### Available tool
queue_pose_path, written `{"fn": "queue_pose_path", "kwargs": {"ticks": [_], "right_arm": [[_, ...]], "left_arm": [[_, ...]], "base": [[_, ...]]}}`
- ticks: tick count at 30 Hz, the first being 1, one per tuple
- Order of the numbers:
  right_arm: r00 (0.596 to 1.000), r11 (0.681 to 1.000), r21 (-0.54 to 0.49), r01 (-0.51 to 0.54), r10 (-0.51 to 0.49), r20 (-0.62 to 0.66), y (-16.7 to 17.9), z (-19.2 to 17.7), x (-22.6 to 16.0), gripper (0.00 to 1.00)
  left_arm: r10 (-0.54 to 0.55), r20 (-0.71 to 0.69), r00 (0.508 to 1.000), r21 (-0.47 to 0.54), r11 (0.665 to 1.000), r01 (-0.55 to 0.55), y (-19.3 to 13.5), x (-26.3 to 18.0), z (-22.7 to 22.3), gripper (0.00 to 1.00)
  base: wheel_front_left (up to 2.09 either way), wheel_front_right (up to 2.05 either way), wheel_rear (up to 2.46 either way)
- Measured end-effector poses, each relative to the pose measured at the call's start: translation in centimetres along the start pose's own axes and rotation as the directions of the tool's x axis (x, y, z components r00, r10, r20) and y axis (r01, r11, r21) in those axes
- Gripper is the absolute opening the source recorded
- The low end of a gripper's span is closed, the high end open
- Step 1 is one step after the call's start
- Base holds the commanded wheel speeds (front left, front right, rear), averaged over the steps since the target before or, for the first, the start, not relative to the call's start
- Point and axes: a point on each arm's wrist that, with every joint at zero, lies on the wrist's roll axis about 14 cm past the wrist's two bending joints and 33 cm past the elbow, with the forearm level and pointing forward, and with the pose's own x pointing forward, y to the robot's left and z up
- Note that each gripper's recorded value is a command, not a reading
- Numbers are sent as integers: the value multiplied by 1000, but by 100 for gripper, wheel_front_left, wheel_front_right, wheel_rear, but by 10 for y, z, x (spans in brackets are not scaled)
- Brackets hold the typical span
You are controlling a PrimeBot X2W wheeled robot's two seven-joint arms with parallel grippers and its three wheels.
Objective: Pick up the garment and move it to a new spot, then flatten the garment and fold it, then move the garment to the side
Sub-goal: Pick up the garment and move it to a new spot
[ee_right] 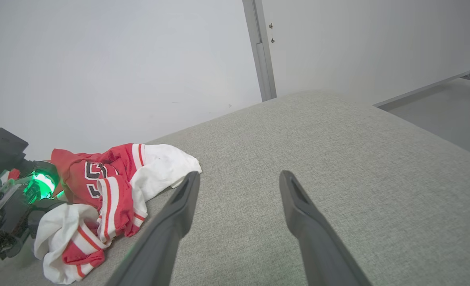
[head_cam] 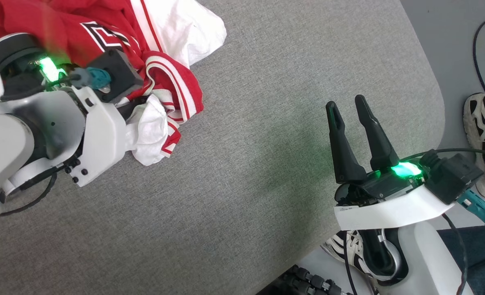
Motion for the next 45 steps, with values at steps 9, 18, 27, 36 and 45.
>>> {"fn": "queue_pose_path", "kwargs": {"ticks": [9,18,27,36,45], "right_arm": [[1000,1000,-9,-24,24,15,5,6,1,100],[996,993,-85,-84,86,18,17,5,18,100],[987,976,-155,-156,158,4,38,-3,33,100],[973,954,-191,-231,232,-20,68,-14,35,100],[954,937,-182,-297,300,-9,94,-8,16,100]], "left_arm": [[48,54,997,-5,999,-48,12,-10,7,100],[171,363,916,-203,974,-102,26,-63,57,100],[501,335,798,-540,796,-273,31,-137,-8,100],[836,155,527,-737,453,-502,12,-239,-88,100],[967,57,249,-747,207,-631,-57,-326,-127,100]], "base": [[0,0,0],[0,0,0],[0,0,0],[0,0,0],[0,0,0]]}}
